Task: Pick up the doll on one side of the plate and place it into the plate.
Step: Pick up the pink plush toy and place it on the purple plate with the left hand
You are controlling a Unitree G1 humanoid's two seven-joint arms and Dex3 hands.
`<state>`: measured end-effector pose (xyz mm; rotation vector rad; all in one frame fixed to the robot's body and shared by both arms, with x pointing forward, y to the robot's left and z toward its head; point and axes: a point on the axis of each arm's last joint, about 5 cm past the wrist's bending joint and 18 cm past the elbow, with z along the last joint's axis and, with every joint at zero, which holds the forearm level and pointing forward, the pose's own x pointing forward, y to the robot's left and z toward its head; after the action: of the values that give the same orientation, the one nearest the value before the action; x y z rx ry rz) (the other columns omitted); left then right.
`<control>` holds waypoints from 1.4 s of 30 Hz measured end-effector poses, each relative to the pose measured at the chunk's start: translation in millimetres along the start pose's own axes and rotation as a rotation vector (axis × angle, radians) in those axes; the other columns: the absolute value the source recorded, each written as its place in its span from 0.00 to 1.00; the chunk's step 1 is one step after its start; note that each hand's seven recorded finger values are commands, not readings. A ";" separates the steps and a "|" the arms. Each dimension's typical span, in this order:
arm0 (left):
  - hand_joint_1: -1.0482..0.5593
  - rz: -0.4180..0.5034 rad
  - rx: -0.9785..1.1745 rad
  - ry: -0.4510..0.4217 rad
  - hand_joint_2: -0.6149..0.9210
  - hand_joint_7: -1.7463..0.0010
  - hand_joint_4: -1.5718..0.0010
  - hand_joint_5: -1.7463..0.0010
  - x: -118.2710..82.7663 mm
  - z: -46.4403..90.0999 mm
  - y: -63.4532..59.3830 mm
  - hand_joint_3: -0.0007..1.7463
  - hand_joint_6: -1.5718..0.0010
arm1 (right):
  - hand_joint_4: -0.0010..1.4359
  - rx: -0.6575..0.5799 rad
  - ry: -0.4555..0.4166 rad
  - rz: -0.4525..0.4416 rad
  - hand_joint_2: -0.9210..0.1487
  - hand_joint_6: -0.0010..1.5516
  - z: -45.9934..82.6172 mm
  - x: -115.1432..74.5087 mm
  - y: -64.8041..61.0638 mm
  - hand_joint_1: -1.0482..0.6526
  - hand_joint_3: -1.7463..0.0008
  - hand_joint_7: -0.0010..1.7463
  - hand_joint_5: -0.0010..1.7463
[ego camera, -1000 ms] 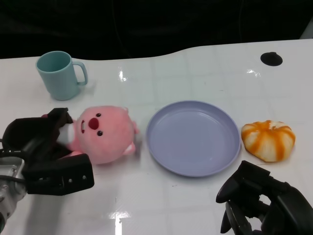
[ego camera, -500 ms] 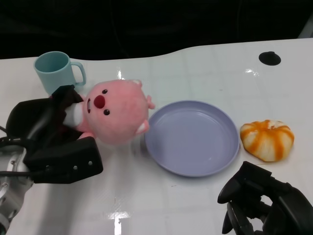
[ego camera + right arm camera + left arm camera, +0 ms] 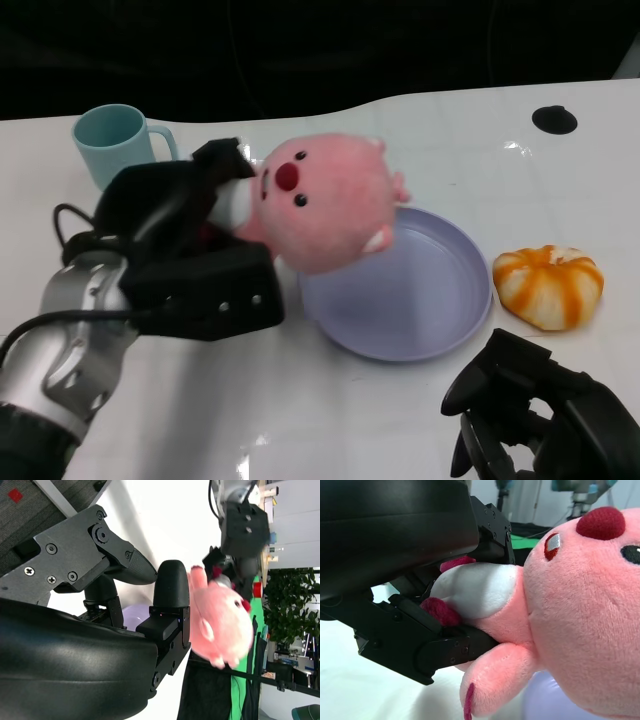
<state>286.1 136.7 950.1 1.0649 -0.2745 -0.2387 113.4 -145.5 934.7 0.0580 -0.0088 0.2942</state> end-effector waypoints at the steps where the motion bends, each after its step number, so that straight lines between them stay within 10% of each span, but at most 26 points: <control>1: 0.54 -0.001 -0.006 -0.012 0.69 0.00 0.40 0.00 2.5 4.1 -1.1 0.62 0.55 | 0.43 0.001 0.000 0.001 0.33 0.34 0.0 0.0 0.3 0.47 0.32 0.87 1.00; 24: 0.54 -0.163 -0.035 -0.042 0.70 0.02 0.43 0.00 25.6 48.4 -41.8 0.60 0.55 | 0.44 0.000 0.000 0.019 0.35 0.35 -0.4 0.5 5.3 0.47 0.31 0.87 0.99; 30: 0.48 -0.173 -0.054 -0.042 0.84 0.63 0.51 0.02 27.2 50.6 -42.6 0.35 0.54 | 0.44 0.000 0.000 0.018 0.36 0.35 -0.5 0.1 5.3 0.46 0.32 0.87 0.99; 33: 0.41 -0.199 -0.061 -0.043 0.98 0.89 0.64 0.28 27.2 50.6 -42.6 0.11 0.57 | 0.44 -0.001 -0.003 0.020 0.36 0.36 -0.4 0.1 5.2 0.46 0.32 0.86 0.99; 36: 0.32 -0.215 -0.056 -0.058 1.00 0.98 0.68 0.70 26.7 48.8 -41.5 0.15 0.69 | 0.44 -0.002 -0.004 0.020 0.36 0.36 -0.4 0.1 5.1 0.46 0.31 0.87 0.99; 42: 0.21 -0.259 0.016 -0.091 1.00 1.00 0.87 0.85 24.6 42.9 -35.0 0.22 0.85 | 0.44 -0.008 -0.010 0.019 0.36 0.35 -0.3 0.2 5.0 0.46 0.31 0.87 0.99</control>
<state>292.8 77.1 941.4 1.1066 -0.2195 -0.5192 112.2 -140.6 934.6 0.0511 -0.0207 0.3125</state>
